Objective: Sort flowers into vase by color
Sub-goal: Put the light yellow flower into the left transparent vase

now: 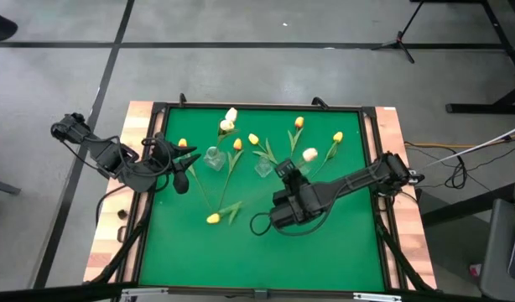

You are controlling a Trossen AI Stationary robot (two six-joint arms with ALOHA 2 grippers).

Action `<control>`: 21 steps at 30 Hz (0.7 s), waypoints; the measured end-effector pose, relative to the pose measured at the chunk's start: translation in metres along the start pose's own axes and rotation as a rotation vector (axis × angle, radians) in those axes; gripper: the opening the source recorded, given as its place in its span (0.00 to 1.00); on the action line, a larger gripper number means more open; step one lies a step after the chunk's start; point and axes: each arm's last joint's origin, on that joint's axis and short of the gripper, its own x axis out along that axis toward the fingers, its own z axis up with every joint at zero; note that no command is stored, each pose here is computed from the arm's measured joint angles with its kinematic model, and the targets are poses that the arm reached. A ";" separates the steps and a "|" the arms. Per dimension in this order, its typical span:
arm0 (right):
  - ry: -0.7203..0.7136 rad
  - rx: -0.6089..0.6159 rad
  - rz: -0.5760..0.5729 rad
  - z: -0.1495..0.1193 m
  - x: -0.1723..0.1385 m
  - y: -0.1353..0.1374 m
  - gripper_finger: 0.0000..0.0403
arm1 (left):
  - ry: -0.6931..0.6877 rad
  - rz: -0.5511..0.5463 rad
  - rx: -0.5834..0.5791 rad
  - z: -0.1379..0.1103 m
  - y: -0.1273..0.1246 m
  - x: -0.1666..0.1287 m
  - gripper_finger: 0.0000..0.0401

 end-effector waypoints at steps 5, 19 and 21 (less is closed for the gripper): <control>0.067 -0.055 -0.193 -0.003 0.003 -0.009 0.01 | 0.000 0.001 -0.001 0.000 0.000 0.000 0.28; 0.122 -0.167 -0.385 0.001 0.001 -0.015 0.01 | -0.010 0.022 0.007 0.000 0.001 0.000 0.28; 0.129 -0.179 -0.424 0.004 0.000 -0.017 0.01 | -0.018 0.033 0.006 0.000 0.001 0.000 0.28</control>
